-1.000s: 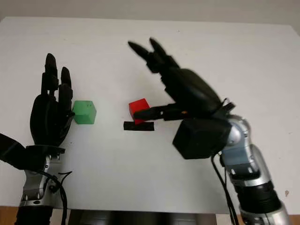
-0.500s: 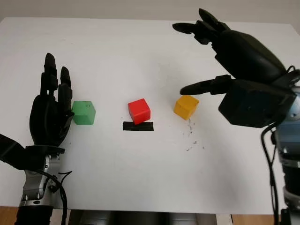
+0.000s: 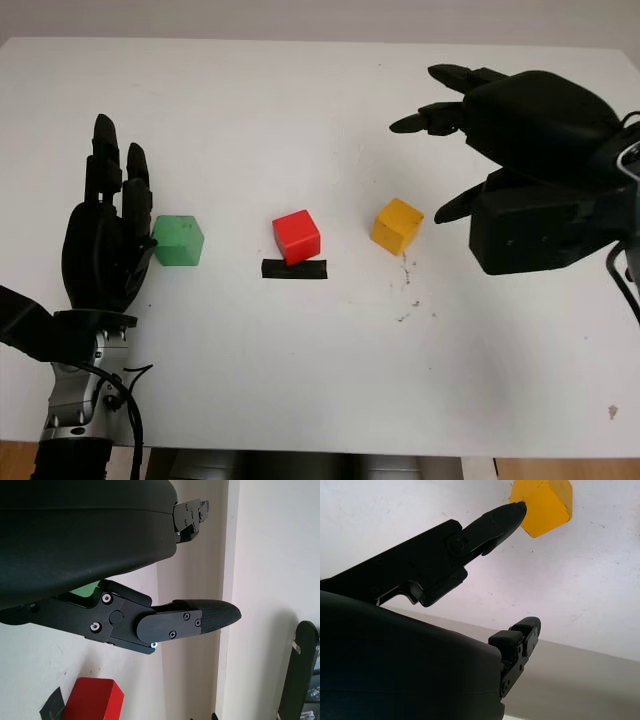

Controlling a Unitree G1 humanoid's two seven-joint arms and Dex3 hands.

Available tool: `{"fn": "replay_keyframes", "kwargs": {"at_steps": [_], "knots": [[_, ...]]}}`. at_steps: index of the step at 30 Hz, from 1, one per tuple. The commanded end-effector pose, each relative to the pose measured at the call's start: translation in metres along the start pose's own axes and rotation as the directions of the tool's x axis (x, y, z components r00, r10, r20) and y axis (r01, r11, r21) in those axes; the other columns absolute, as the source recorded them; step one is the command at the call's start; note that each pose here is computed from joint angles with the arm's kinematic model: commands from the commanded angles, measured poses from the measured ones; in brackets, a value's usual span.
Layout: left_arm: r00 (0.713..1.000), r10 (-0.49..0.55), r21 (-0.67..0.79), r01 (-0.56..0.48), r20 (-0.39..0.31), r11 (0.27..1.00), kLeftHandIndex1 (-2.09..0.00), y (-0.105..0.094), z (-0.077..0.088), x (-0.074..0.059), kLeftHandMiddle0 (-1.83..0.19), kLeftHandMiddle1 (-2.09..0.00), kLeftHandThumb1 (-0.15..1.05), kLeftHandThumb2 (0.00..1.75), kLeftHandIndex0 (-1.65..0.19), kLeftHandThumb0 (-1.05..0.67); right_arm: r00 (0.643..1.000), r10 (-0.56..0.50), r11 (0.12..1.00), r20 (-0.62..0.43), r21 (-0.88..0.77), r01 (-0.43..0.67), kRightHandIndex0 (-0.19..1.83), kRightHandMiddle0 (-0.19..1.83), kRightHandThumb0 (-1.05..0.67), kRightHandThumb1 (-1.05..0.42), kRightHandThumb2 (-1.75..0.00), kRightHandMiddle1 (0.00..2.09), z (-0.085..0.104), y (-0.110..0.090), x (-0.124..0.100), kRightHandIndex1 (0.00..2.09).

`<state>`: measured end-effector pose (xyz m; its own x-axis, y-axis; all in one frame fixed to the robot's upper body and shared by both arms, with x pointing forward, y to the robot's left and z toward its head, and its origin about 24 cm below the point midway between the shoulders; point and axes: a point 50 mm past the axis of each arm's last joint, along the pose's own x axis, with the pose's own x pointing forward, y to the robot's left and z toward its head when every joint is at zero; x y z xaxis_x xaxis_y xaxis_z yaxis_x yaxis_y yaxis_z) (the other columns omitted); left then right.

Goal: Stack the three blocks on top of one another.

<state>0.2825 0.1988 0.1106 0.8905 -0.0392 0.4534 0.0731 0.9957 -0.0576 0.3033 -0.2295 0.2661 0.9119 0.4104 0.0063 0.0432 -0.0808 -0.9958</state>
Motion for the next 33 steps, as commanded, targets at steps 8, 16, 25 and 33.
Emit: {"fn": "replay_keyframes", "kwargs": {"at_steps": [8,16,25,33], "knots": [[1.000,-0.013,-0.002,0.013,0.021,1.000,0.00,0.003,0.003,0.003,0.19,0.00,1.05,0.48,0.19,-0.67,0.997,0.046,0.986,0.066,-0.165,-0.034,0.10,0.50,-0.60,-0.77,-0.05,0.11,0.004,0.015,0.008,0.07],[1.000,-0.004,-0.012,0.004,0.019,1.000,0.00,0.004,0.004,0.002,0.19,0.00,1.05,0.46,0.19,-0.66,0.990,0.104,0.973,0.095,-0.215,-0.081,0.08,0.48,-0.58,-0.79,-0.06,0.08,0.000,0.037,0.019,0.05],[1.000,-0.010,-0.001,0.010,0.014,1.000,0.00,0.005,0.003,0.001,0.19,0.00,1.05,0.48,0.19,-0.67,0.979,0.167,0.967,0.114,-0.213,-0.140,0.06,0.46,-0.59,-0.84,-0.07,0.06,-0.001,0.048,0.022,0.04],[1.000,-0.003,0.002,0.003,0.008,1.000,0.00,0.005,0.002,0.001,0.19,0.00,1.05,0.49,0.19,-0.67,0.980,0.139,0.979,0.142,-0.172,-0.113,0.09,0.50,-0.53,-0.83,-0.05,0.07,-0.001,0.056,0.025,0.06]]}}
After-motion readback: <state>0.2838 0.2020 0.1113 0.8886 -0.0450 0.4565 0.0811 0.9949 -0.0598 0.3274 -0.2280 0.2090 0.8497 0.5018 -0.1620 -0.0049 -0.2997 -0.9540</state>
